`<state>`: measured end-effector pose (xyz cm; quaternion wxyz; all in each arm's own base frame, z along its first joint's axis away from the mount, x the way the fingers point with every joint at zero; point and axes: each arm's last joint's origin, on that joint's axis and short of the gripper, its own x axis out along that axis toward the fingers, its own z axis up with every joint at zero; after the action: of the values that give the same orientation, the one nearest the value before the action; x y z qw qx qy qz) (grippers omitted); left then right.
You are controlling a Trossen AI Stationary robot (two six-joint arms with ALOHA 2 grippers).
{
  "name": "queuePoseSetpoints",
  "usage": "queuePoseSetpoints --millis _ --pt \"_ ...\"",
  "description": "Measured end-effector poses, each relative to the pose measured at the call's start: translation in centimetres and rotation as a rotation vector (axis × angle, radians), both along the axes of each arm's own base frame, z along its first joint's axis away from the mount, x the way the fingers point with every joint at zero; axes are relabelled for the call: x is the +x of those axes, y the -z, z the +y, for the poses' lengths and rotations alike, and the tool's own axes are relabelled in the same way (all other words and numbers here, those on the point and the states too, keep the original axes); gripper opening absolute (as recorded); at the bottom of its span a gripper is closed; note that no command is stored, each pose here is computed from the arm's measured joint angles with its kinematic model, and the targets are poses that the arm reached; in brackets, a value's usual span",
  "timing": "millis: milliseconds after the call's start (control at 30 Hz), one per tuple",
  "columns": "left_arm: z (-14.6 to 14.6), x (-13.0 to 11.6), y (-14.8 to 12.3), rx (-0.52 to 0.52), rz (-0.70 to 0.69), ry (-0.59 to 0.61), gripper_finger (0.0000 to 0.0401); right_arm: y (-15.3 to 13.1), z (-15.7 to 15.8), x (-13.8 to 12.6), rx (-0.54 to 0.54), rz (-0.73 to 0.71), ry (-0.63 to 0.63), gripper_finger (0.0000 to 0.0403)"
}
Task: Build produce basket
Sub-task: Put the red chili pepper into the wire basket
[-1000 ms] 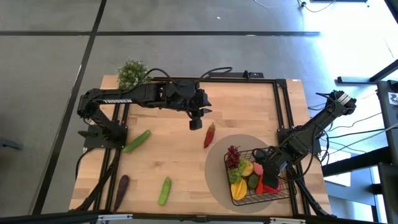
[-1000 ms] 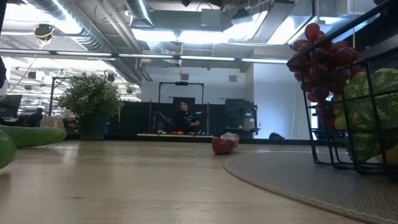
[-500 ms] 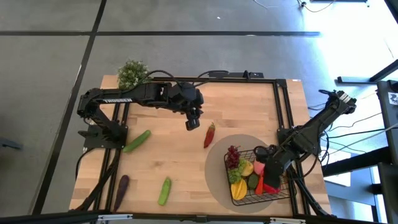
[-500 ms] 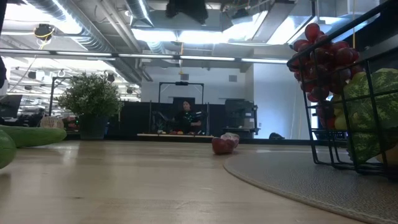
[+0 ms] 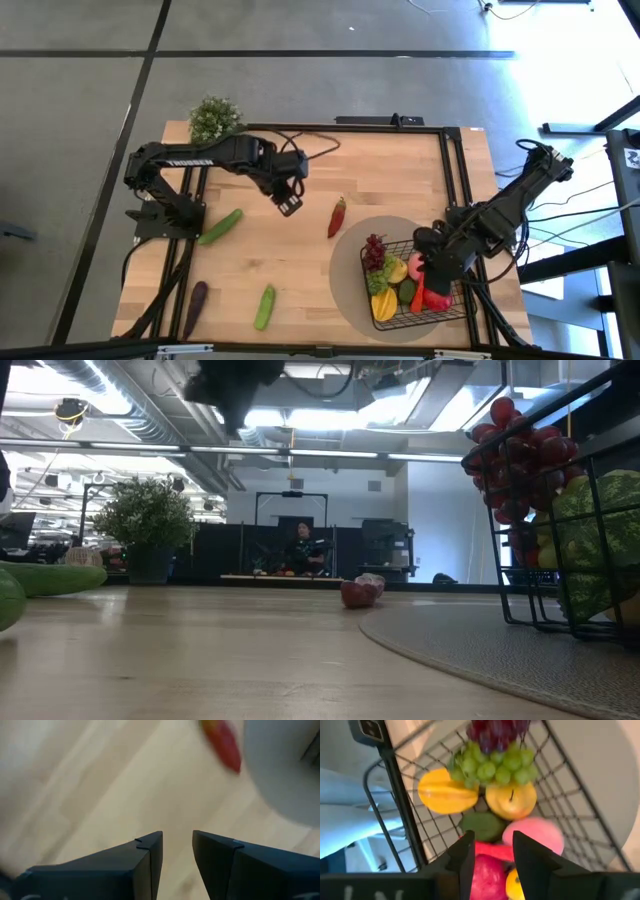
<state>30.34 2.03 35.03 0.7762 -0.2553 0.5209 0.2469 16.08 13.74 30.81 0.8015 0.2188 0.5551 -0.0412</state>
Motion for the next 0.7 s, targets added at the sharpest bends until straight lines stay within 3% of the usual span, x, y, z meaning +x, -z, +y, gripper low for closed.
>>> queuePoseSetpoints --millis 267,500,700 --pt "-1.0 -1.6 2.2 -0.112 0.21 -0.075 0.0094 -3.2 -0.6 0.1 -0.142 -0.16 -0.024 0.0123" --pt "-1.6 -2.9 6.3 -0.159 0.406 -0.124 0.0094 -5.8 -1.3 -0.2 -0.245 -0.251 -0.034 0.0123" --pt "-1.4 -4.4 10.0 -0.173 0.556 -0.164 0.0094 -7.3 -2.3 -0.3 -0.398 -0.363 -0.032 0.0123"
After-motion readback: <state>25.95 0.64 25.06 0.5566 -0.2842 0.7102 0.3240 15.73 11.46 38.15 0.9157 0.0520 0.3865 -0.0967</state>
